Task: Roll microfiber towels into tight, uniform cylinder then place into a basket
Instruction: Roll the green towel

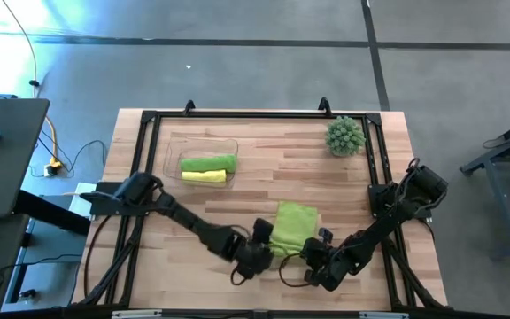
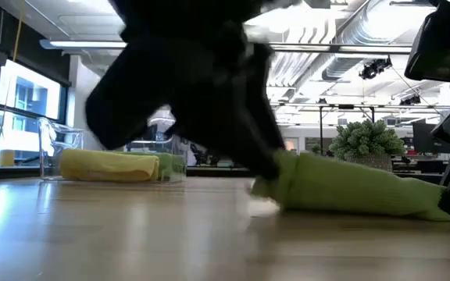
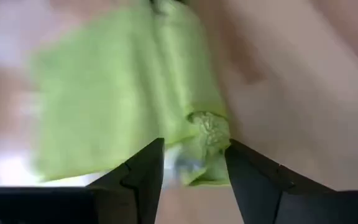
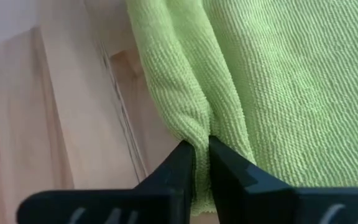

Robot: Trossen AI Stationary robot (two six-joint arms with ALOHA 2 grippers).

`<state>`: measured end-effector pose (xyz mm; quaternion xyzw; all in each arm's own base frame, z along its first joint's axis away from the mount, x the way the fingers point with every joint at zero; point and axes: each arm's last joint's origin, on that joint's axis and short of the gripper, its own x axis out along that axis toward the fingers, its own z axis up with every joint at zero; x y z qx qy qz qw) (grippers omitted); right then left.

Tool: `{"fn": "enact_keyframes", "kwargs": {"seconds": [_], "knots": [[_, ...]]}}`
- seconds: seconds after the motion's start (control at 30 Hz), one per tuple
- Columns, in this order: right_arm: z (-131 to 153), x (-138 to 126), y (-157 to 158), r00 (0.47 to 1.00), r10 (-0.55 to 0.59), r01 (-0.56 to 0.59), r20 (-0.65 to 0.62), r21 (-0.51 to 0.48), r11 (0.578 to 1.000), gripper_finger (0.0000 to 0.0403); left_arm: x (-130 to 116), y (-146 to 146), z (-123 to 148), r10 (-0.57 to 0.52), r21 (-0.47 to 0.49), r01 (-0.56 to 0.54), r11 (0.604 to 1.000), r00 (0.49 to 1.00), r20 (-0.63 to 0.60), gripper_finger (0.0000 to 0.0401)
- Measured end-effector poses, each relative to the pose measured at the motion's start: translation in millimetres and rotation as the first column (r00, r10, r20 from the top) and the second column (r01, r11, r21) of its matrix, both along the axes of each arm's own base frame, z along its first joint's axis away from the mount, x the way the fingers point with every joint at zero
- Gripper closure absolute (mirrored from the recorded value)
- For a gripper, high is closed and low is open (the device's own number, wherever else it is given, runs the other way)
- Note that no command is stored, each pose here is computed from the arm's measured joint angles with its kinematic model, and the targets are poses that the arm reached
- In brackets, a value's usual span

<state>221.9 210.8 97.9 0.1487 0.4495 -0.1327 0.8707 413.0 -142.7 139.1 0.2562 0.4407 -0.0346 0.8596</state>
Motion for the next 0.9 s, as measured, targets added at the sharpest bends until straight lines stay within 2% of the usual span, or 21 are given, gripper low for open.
{"fn": "enact_keyframes", "kwargs": {"seconds": [0.03, 0.1, 0.27, 0.37, 0.6, 0.9], "knots": [[0.0, 0.0, 0.0, 1.000, -0.006, 0.006, 0.001, 0.004, 1.000, 0.0372, -1.9, -4.5, 2.4, 0.023, 0.058, -0.025, 0.998, 0.999, 0.030, 0.0240], [0.0, 0.0, 0.0, 1.000, -0.026, 0.026, 0.002, 0.019, 0.999, 0.0372, -5.4, -15.3, 6.4, 0.038, 0.106, -0.045, 0.993, 0.997, 0.073, 0.0240], [0.1, 0.0, 0.1, 0.998, -0.063, 0.063, 0.006, 0.045, 0.997, 0.0372, -8.9, -39.0, 0.7, -0.082, 0.050, 0.078, 0.996, 0.994, 0.075, 0.0240], [0.3, 2.1, -1.9, 0.998, -0.070, 0.070, 0.001, 0.053, 0.996, 0.0373, -4.1, -42.7, -8.4, -0.112, 0.076, 0.104, 0.992, 0.988, 0.105, 0.0240], [0.7, 3.5, -1.6, 0.998, -0.069, 0.069, 0.004, 0.070, 0.995, 0.0373, 5.9, -26.7, -23.9, -0.045, 0.185, 0.022, 0.982, 0.992, 0.122, 0.0240], [0.8, 4.5, -0.6, 0.998, -0.068, 0.067, 0.014, 0.084, 0.994, 0.0373, 15.9, -2.1, -27.8, -0.016, 0.143, 0.002, 0.990, 0.995, 0.099, 0.0240]]}}
